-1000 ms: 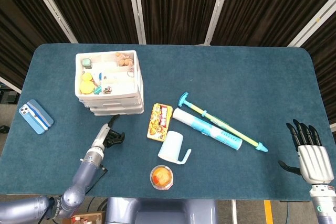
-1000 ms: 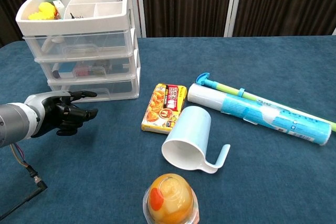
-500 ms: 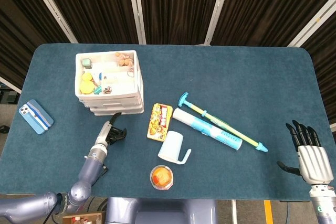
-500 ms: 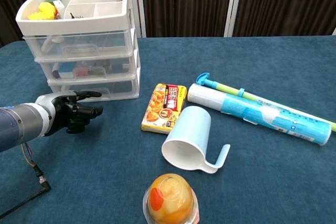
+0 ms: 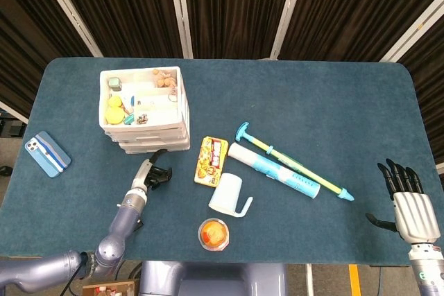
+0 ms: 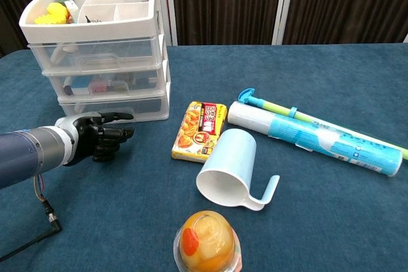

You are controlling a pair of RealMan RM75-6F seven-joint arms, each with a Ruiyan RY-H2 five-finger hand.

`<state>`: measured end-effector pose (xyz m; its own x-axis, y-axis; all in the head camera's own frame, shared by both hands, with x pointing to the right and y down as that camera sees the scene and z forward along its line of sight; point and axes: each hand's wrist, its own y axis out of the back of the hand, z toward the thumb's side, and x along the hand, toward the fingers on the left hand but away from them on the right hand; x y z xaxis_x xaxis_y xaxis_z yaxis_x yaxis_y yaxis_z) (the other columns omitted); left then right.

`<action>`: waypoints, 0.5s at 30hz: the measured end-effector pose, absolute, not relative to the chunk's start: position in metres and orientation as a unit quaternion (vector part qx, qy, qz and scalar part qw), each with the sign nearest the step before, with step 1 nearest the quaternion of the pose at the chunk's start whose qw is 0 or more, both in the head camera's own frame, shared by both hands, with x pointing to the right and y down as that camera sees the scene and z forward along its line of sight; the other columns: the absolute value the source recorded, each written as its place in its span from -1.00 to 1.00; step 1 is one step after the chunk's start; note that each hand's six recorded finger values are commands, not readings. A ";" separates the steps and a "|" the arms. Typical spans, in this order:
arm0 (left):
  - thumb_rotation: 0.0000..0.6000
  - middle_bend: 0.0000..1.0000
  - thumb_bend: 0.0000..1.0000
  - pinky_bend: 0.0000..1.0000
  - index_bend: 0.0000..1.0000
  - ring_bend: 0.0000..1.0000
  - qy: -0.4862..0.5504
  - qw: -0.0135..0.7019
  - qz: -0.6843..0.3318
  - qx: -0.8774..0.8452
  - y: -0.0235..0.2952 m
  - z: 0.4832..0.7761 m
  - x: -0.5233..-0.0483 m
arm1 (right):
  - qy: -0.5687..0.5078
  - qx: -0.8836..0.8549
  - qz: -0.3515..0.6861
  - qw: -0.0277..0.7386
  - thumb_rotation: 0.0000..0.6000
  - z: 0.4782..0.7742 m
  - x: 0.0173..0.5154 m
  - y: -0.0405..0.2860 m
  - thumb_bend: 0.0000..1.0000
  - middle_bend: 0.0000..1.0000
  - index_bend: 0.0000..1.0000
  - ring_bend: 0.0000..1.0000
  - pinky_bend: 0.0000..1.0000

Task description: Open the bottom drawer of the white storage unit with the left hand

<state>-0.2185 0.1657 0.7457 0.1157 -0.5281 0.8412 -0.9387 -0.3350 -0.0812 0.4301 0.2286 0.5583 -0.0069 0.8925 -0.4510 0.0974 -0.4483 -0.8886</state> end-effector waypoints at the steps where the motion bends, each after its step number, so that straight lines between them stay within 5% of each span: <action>1: 1.00 0.97 0.09 0.89 -0.71 0.93 -0.520 0.249 0.413 0.705 0.166 0.746 -0.218 | -0.401 -0.618 0.585 0.340 1.00 0.558 0.430 0.229 -0.73 -1.00 -1.00 -1.00 -1.00; 15: 1.00 0.96 0.10 0.89 -0.59 0.93 -0.494 0.253 0.404 0.727 0.195 0.734 -0.216 | -0.407 -0.617 0.583 0.336 1.00 0.557 0.431 0.227 -0.73 -1.00 -1.00 -1.00 -1.00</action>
